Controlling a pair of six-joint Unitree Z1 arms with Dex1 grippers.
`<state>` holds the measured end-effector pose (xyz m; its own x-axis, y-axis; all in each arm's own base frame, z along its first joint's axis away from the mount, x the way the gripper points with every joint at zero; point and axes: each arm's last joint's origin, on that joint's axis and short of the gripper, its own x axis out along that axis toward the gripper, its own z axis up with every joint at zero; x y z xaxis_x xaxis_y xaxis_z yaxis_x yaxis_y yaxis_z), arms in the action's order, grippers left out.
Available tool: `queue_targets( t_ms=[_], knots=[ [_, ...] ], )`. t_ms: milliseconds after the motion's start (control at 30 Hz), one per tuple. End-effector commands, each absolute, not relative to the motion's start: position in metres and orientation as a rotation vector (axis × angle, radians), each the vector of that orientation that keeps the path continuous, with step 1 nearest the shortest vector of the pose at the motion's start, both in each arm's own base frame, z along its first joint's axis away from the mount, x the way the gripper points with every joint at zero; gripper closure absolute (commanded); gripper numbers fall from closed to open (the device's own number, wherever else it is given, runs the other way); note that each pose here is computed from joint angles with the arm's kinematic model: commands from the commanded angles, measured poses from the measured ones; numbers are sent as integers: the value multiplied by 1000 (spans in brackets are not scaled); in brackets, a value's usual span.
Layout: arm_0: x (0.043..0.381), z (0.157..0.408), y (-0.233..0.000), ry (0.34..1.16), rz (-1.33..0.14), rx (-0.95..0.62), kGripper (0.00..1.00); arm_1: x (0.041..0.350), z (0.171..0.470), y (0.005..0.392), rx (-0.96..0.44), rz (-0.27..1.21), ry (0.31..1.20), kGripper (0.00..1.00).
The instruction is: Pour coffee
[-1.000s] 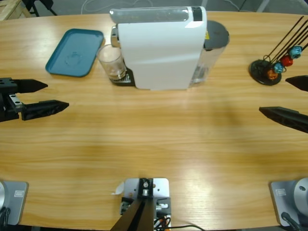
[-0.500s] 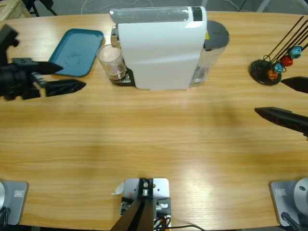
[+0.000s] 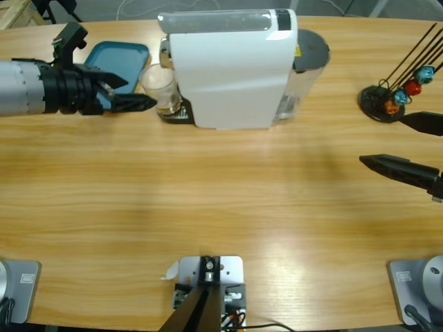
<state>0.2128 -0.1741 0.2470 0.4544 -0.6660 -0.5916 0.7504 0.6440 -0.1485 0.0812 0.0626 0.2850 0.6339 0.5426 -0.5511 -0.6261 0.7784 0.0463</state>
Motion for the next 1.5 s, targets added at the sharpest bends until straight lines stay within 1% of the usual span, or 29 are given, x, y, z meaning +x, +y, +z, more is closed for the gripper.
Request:
queue_targets(
  t_ms=[33, 167, 500, 667, 967, 1033, 1133, 1167, 1200, 1233, 1267, 1367, 1400, 1433, 1500],
  knots=[
    [237, 223, -186, 729, -904, 152, 0, 82, 274, 64, -153, 670, 625, 0],
    [243, 218, -190, 741, -915, 155, 0, 82, 274, 64, -154, 668, 626, 0],
    [264, 217, -193, 726, -921, 147, 0, 82, 274, 64, -152, 667, 625, 0],
    [271, 209, -198, 748, -933, 144, 0, 82, 274, 64, -152, 665, 626, 0],
    [284, 201, -201, 758, -949, 136, 1, 82, 274, 64, -152, 662, 624, 0],
    [286, 199, -201, 762, -950, 135, 36, 83, 274, 64, -153, 660, 625, 0],
    [288, 197, -200, 764, -950, 136, 185, 83, 274, 64, -153, 660, 625, 0],
    [289, 196, -201, 766, -950, 138, 249, 83, 274, 64, -153, 660, 627, 0],
    [290, 195, -201, 769, -951, 138, 279, 83, 273, 65, -154, 660, 628, 0],
    [291, 193, -200, 774, -955, 136, 332, 83, 273, 65, -153, 660, 628, 0],
    [292, 191, -200, 779, -961, 131, 356, 83, 273, 65, -153, 660, 628, 0],
    [293, 189, -199, 788, -961, 128, 370, 83, 273, 65, -153, 659, 630, 0],
    [293, 189, -198, 788, -960, 129, 428, 84, 273, 65, -154, 659, 632, 0],
    [293, 189, -197, 787, -957, 128, 442, 84, 273, 65, -154, 659, 633, 0],
    [294, 189, -196, 786, -956, 126, 443, 84, 273, 65, -154, 659, 635, 0]
  ],
)
